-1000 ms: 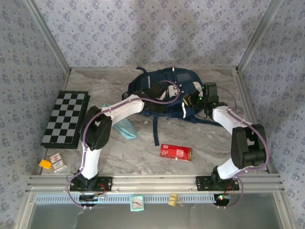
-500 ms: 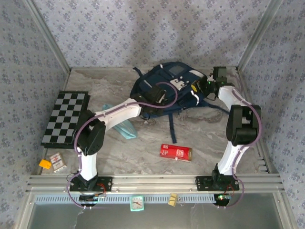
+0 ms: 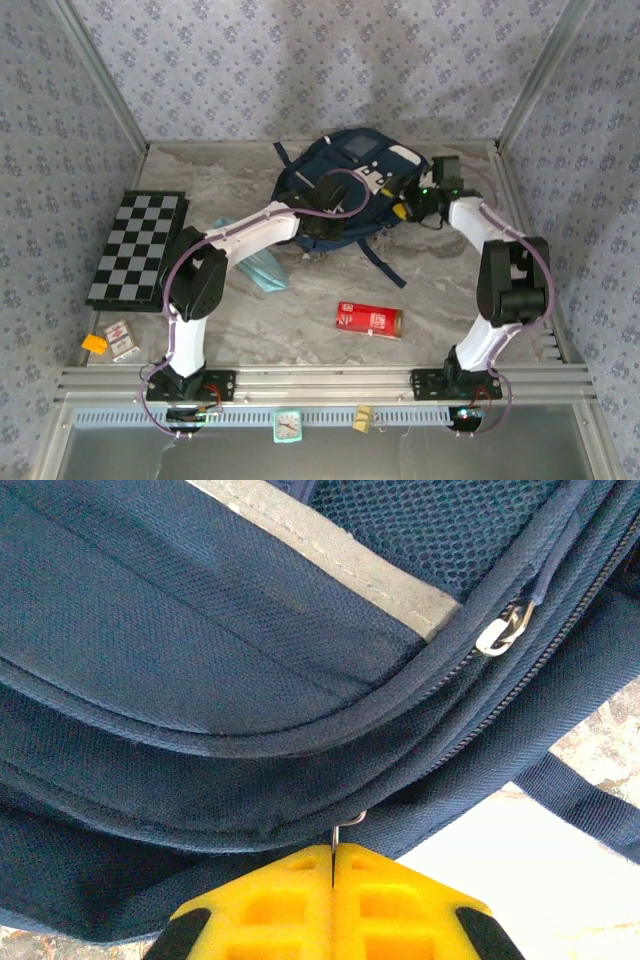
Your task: Pack books, pencil case, and school supplies into a backpack
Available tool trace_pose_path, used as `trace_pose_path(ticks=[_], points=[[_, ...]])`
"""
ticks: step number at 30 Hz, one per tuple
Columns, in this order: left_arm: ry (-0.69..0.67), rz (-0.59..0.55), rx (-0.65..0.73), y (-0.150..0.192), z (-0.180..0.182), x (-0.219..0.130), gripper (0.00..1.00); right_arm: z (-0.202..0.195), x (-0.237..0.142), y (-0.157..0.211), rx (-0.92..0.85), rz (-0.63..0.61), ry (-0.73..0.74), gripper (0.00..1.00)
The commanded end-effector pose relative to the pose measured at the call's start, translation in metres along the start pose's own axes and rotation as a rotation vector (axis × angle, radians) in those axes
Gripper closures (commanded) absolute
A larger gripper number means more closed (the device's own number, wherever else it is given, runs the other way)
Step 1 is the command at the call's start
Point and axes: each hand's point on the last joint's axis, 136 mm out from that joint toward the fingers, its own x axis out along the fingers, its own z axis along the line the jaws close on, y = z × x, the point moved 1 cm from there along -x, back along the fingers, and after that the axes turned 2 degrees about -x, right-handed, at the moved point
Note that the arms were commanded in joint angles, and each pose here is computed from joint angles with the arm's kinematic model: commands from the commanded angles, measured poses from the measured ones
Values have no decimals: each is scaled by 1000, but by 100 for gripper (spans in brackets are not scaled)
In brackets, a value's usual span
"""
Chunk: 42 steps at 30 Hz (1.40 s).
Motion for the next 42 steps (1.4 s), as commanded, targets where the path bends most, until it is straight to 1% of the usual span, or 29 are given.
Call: trace_pose_path(ticks=[1, 4, 7, 10, 12, 14, 17, 18, 23, 25, 28, 29, 30, 32, 33, 34, 35, 36, 39, 42], points=[[15, -19, -3, -5, -5, -7, 100, 15, 14, 28, 26, -10, -39, 35], [16, -17, -4, -5, -5, -8, 100, 15, 32, 38, 48, -43, -31, 38], [15, -19, 3, -6, -5, -7, 100, 26, 52, 34, 47, -65, -63, 46], [-1, -13, 15, -4, -2, -7, 100, 24, 68, 29, 13, -69, -11, 54], [-16, -4, 32, -1, 2, -7, 100, 22, 72, 26, -11, -88, -16, 71], [-58, 9, 42, 4, 10, -8, 100, 19, 69, 22, -36, -91, 2, 84], [-101, 37, 59, 18, 24, -10, 100, 12, 55, 15, -86, -69, 30, 98], [-116, 42, 64, 23, 28, -13, 100, 10, 48, 12, -101, -60, 17, 100], [-163, 78, 82, 52, 46, -21, 100, -12, 14, 1, -137, 19, 14, 100], [-122, 82, 85, 53, 39, -26, 100, -12, 2, 0, -130, 22, -15, 100], [-57, 39, 98, 38, 14, -38, 99, 0, -6, 6, -104, 11, -84, 100], [-37, 20, 104, 30, 5, -42, 94, 5, -7, 7, -94, 13, -117, 100], [-19, -1, 103, 21, -4, -45, 88, 11, -8, 8, -83, 22, -153, 100], [23, -19, 109, 8, -20, -48, 81, 21, -12, 7, -61, 21, -194, 100], [37, -23, 112, 3, -25, -47, 76, 26, -16, 4, -49, 12, -218, 100], [44, -37, 111, -4, -29, -48, 68, 30, -20, 2, -35, 1, -239, 100], [45, -46, 110, -9, -31, -48, 63, 35, -23, 1, -29, -5, -257, 100], [43, -34, 117, -8, -32, -49, 61, 40, -27, 0, -26, -8, -271, 100], [100, -21, 144, -9, -46, -45, 52, 48, -32, -2, -21, -11, -288, 100], [121, -2, 180, -11, -57, -38, 51, 47, -31, -2, -15, -9, -283, 100]])
